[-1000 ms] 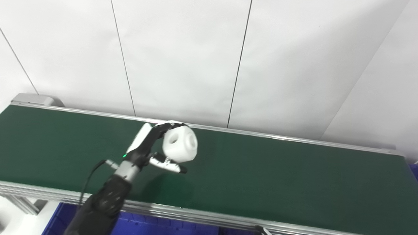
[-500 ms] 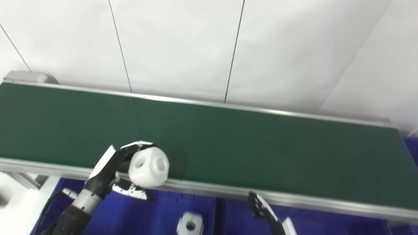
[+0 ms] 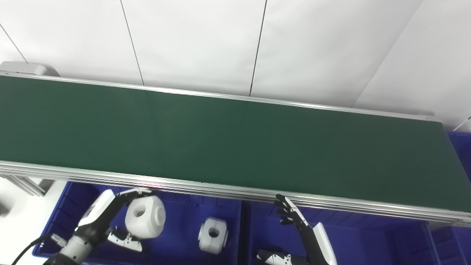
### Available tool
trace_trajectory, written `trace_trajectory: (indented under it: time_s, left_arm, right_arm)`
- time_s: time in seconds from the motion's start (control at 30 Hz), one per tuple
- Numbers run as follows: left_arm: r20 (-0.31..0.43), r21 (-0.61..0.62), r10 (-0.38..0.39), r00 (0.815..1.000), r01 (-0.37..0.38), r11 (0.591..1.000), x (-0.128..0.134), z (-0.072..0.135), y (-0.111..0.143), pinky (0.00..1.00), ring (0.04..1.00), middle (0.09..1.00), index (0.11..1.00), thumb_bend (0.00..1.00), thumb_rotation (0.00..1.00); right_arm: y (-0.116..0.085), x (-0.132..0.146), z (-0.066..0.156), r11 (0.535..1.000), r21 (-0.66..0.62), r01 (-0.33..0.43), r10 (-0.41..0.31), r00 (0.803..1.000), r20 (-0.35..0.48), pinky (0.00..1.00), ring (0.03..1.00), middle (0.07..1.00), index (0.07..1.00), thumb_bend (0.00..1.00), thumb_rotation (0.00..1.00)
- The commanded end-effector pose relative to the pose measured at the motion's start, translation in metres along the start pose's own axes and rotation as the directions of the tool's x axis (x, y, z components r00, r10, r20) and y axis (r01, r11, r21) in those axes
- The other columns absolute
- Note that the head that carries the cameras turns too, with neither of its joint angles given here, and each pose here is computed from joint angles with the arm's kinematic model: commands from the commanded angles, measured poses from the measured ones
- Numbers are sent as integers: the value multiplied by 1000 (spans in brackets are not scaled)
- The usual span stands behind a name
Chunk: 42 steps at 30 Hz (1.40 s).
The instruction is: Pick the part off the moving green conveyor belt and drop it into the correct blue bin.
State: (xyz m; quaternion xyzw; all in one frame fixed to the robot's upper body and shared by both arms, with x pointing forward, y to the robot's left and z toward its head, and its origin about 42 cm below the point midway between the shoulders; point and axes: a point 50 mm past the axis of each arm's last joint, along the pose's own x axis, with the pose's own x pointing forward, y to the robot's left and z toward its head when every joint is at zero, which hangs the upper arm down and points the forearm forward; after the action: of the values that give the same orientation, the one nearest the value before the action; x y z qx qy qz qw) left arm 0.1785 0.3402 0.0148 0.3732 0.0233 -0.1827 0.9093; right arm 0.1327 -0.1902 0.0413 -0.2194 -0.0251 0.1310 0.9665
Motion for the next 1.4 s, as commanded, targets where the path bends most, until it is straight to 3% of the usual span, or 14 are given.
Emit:
trace_trajectory:
  time_s: [0.0, 0.3, 0.47, 0.53, 0.57, 0.6, 0.63, 0.7, 0.77, 0.9, 1.1, 1.23, 1.37]
  left_arm:
    - [56, 42, 46, 997, -48, 998, 11, 3, 19, 483, 521, 477, 519, 517, 0]
    - [-3, 110, 21, 1000, -20, 994, 18, 5, 12, 475, 520, 471, 527, 515, 0]
    - [-33, 196, -16, 999, 22, 980, 21, 7, 10, 623, 621, 494, 504, 518, 0]
    - [-47, 228, -31, 998, 41, 973, 22, 7, 10, 779, 716, 673, 500, 516, 61]
    - [-52, 232, -37, 998, 48, 971, 23, 6, 11, 828, 738, 703, 500, 516, 70]
    - [-55, 234, -41, 998, 53, 971, 23, 6, 11, 876, 771, 736, 657, 641, 178]
    - [-63, 246, -56, 996, 70, 967, 23, 6, 12, 901, 815, 787, 748, 723, 300]
    - [-73, 257, -77, 994, 93, 962, 23, 8, 14, 921, 884, 871, 843, 839, 487]
    - [-71, 243, -92, 993, 106, 964, 22, 11, 14, 923, 899, 892, 863, 874, 533]
    - [-26, 145, -114, 993, 117, 982, 19, 18, 10, 829, 898, 917, 902, 958, 603]
    - [90, -59, -142, 986, 148, 987, 16, 45, -2, 773, 874, 909, 877, 949, 546]
    - [181, -187, -172, 968, 205, 961, 17, 69, -11, 797, 870, 886, 856, 929, 520]
    - [266, -239, -182, 947, 247, 939, 22, 89, -18, 777, 844, 851, 836, 885, 476]
  right_arm:
    - [-6, 2, 9, 1000, 11, 21, -21, 999, 26, 722, 813, 854, 914, 767, 481]
    - [-9, 2, 11, 1000, 18, 23, -23, 999, 33, 708, 807, 855, 909, 769, 465]
    - [-9, 3, 11, 1000, 16, 22, -22, 999, 32, 721, 810, 854, 908, 774, 485]
    - [-9, 3, 12, 1000, 15, 22, -23, 999, 26, 720, 810, 853, 909, 778, 487]
    - [-9, 3, 12, 1000, 13, 21, -21, 999, 26, 716, 810, 852, 908, 780, 489]
    - [-9, 3, 12, 1000, 11, 20, -20, 999, 27, 720, 812, 853, 910, 778, 495]
    - [-9, 3, 12, 1000, 9, 19, -19, 999, 29, 718, 810, 853, 911, 776, 497]
    - [-8, 3, 12, 1000, 9, 19, -19, 999, 33, 715, 808, 852, 910, 773, 494]
    - [-8, 3, 12, 1000, 13, 21, -22, 999, 36, 716, 809, 852, 910, 773, 491]
    - [-8, 3, 12, 1000, 15, 22, -22, 999, 33, 716, 812, 858, 909, 775, 485]
    - [-9, 2, 11, 1000, 10, 17, -18, 999, 26, 700, 808, 859, 913, 776, 492]
    - [-10, 3, 10, 1000, 18, 15, -16, 1000, 26, 700, 805, 857, 910, 771, 475]
    - [-10, 2, 10, 1000, 18, 14, -15, 1000, 27, 712, 811, 856, 911, 770, 470]
